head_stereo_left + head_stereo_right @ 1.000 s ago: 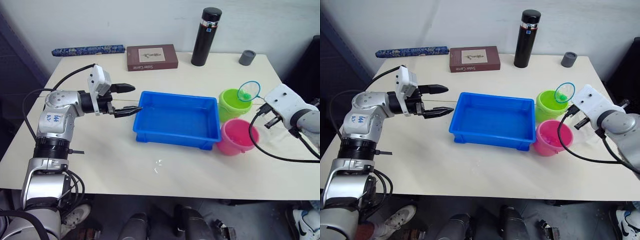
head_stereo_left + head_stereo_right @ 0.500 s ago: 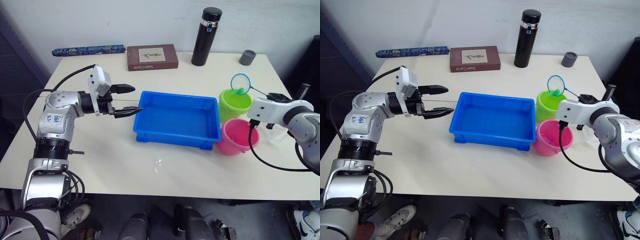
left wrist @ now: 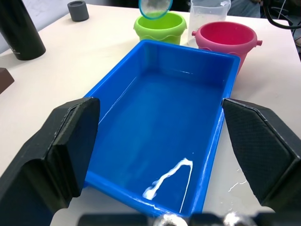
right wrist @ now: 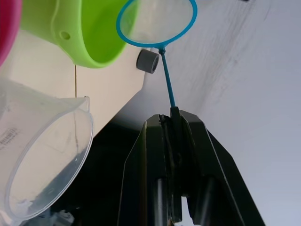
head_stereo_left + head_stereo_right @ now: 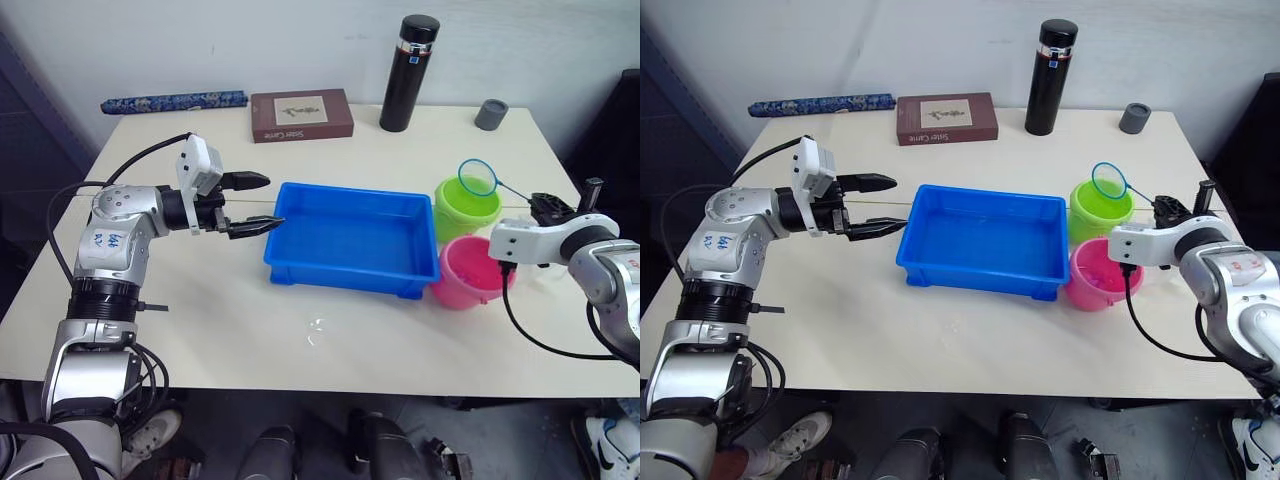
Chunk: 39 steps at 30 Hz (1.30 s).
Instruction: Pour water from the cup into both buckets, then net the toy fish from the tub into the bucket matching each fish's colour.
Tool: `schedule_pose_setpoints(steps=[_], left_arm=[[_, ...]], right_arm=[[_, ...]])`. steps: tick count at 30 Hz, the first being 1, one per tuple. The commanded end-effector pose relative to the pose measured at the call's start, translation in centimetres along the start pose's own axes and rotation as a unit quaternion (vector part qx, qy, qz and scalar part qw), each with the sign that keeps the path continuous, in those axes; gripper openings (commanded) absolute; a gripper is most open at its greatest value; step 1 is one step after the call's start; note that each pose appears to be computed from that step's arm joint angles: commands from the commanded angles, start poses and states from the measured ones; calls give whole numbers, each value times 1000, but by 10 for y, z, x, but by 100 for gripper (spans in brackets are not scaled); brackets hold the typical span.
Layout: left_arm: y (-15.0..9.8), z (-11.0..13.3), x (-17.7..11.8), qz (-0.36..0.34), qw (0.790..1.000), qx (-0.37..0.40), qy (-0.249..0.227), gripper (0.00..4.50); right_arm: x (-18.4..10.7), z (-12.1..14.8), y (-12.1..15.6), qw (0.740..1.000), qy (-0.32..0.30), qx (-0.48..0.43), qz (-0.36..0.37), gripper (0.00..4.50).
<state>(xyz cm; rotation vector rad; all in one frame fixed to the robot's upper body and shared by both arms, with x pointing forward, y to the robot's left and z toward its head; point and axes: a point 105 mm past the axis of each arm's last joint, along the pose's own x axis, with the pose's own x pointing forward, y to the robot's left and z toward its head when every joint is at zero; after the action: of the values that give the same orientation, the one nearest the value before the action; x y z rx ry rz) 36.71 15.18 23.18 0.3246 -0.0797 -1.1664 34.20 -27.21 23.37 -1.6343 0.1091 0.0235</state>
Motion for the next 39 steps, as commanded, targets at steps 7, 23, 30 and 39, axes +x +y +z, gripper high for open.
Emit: schedule_pose_setpoints(steps=[7,23,30,39], left_arm=[[-2,9,-14,7,1000,11,-8,445],[-62,0,-44,-62,997,-35,25,445],[-94,-13,-46,-127,989,-39,60,445],[-103,-37,-29,-173,981,-30,84,445]], right_arm=[[-35,59,-30,935,-219,252,121,0],[-83,130,13,740,-375,361,426,0],[-89,142,52,699,-352,362,507,0],[-68,169,100,707,-326,359,515,0]])
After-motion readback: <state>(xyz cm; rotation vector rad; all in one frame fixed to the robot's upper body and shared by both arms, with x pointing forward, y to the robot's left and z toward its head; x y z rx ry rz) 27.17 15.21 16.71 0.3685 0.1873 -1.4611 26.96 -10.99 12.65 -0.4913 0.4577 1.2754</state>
